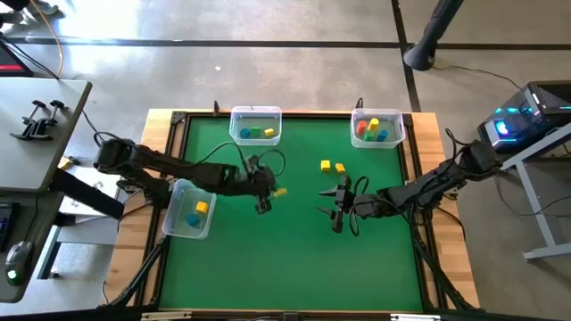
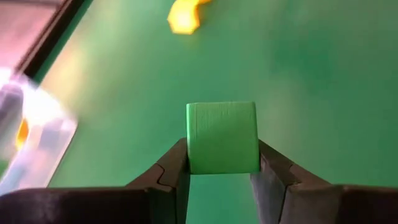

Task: Sort blocks by size
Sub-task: Put the green square block into the bottom transparent bin

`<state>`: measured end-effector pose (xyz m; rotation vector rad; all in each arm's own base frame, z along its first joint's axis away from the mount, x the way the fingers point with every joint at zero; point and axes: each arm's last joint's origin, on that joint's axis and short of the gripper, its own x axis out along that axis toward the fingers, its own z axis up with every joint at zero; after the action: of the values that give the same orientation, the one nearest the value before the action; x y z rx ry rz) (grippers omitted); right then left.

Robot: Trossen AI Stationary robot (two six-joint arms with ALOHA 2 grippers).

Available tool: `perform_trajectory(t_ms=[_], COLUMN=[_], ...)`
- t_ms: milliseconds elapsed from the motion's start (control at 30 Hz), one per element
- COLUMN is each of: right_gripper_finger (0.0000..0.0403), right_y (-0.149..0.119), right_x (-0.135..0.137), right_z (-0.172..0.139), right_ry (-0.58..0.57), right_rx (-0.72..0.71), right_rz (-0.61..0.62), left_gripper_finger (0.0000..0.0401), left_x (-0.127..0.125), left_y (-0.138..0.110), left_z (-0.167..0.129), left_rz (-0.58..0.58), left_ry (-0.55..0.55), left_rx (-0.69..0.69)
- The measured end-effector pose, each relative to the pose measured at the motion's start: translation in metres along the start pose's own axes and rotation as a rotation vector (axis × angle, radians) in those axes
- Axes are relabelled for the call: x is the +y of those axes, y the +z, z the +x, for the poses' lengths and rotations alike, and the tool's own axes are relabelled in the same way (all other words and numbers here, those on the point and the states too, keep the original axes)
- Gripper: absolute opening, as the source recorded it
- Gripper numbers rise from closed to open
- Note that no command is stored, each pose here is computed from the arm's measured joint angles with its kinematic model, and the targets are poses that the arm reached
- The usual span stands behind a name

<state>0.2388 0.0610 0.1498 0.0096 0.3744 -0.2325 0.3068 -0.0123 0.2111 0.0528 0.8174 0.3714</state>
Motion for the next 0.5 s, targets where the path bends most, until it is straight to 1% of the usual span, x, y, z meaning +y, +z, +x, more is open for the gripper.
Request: perform_trajectory(t_ms=[67,133,267,367,500], right_gripper_finger=[0.0222,0.0222,0.0222,0.0222,0.0222], right_y=[0.000,0.000,0.000,0.000,0.000], right_x=[0.000,0.000,0.000,0.000,0.000], right_z=[0.000,0.000,0.000,0.000,0.000], right_ry=[0.000,0.000,0.000,0.000,0.000], right_rx=[-0.001,-0.003,-0.003,-0.003,-0.003], right_rz=[0.001,0.002,0.002,0.002,-0.001], left_gripper_finger=[0.0103,0.0103,0.0103,0.0103,0.0103], left_x=[-0.014,-0.027,-0.050,-0.062,-0.071], left_y=[0.016,0.026,0.032,0.022,-0.005], left_z=[-0.016,-0.033,-0.065,-0.084,-0.104], left_rz=[0.028,0.053,0.076,0.048,-0.028], left_ry=[-0.034,-0.062,-0.084,-0.084,-0.044], left_rx=[-0.019,-0.020,0.018,0.115,0.316])
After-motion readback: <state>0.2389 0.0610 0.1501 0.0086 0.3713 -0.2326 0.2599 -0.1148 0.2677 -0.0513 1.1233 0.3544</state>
